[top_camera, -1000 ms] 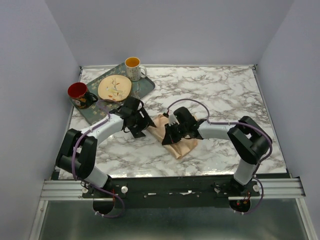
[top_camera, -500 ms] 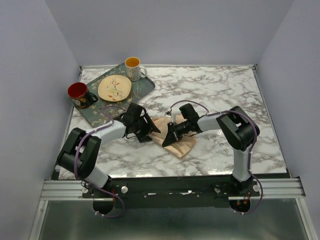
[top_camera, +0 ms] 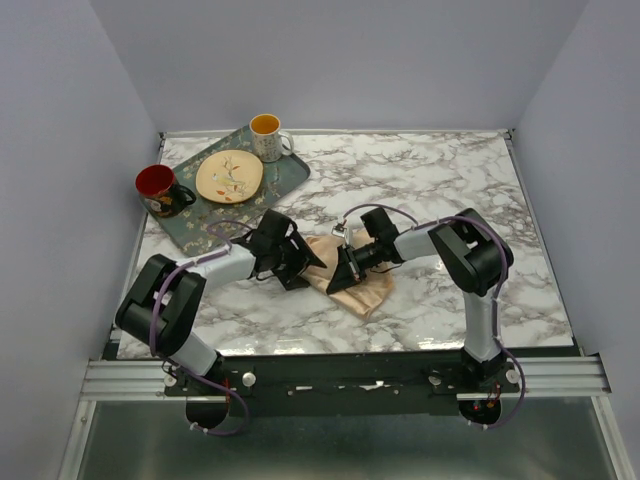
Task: Fold the napkin, place the utensils inside, and roll it up
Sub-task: Roll the napkin with the utensil
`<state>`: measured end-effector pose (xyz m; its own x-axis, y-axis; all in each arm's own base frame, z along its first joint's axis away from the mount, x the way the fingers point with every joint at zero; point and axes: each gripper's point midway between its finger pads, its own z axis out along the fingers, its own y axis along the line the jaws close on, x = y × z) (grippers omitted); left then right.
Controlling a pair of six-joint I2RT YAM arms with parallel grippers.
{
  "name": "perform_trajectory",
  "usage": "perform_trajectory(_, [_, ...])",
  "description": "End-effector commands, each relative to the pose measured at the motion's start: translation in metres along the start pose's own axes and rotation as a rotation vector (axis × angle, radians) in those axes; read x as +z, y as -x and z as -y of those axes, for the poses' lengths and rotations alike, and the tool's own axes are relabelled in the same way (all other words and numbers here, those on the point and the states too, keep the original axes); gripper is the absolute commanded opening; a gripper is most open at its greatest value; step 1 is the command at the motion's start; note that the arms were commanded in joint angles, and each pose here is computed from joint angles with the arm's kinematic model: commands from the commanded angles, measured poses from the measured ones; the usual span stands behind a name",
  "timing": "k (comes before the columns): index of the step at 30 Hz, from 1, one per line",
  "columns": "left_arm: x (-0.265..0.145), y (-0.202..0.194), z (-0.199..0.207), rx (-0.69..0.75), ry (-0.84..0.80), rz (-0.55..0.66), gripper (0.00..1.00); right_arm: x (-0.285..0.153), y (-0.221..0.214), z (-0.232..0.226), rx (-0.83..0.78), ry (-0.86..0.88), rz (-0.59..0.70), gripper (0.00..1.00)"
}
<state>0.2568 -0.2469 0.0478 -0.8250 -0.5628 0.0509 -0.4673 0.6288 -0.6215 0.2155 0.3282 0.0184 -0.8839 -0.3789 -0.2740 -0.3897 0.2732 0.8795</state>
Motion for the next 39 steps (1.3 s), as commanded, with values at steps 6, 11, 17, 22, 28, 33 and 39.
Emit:
perform_trajectory(6, [0.007,-0.012,-0.016,-0.029,0.084,-0.021,0.71,0.004,-0.019,0.028,0.127,-0.063,-0.04,0.01])
perform_trajectory(11, [0.01,-0.015,-0.025,-0.071,0.121,-0.032,0.64,0.003,-0.018,0.029,0.119,-0.075,-0.031,0.0])
perform_trajectory(17, [0.019,-0.007,-0.02,-0.066,0.139,-0.021,0.49,0.002,-0.017,0.029,0.111,-0.088,-0.022,0.01])
perform_trajectory(22, [0.024,-0.001,-0.021,-0.054,0.146,0.004,0.47,0.002,-0.018,0.029,0.11,-0.086,-0.019,0.01])
perform_trajectory(28, [0.027,0.002,-0.019,0.024,0.194,-0.002,0.03,-0.001,-0.019,0.03,0.071,-0.113,-0.008,0.03])
perform_trajectory(33, [0.028,-0.005,-0.022,0.063,0.252,-0.031,0.0,-0.011,-0.011,0.029,0.025,-0.232,0.004,0.22])
perform_trajectory(39, [0.027,-0.009,-0.016,0.069,0.271,-0.025,0.0,-0.033,0.013,0.016,-0.05,-0.443,0.021,0.39])
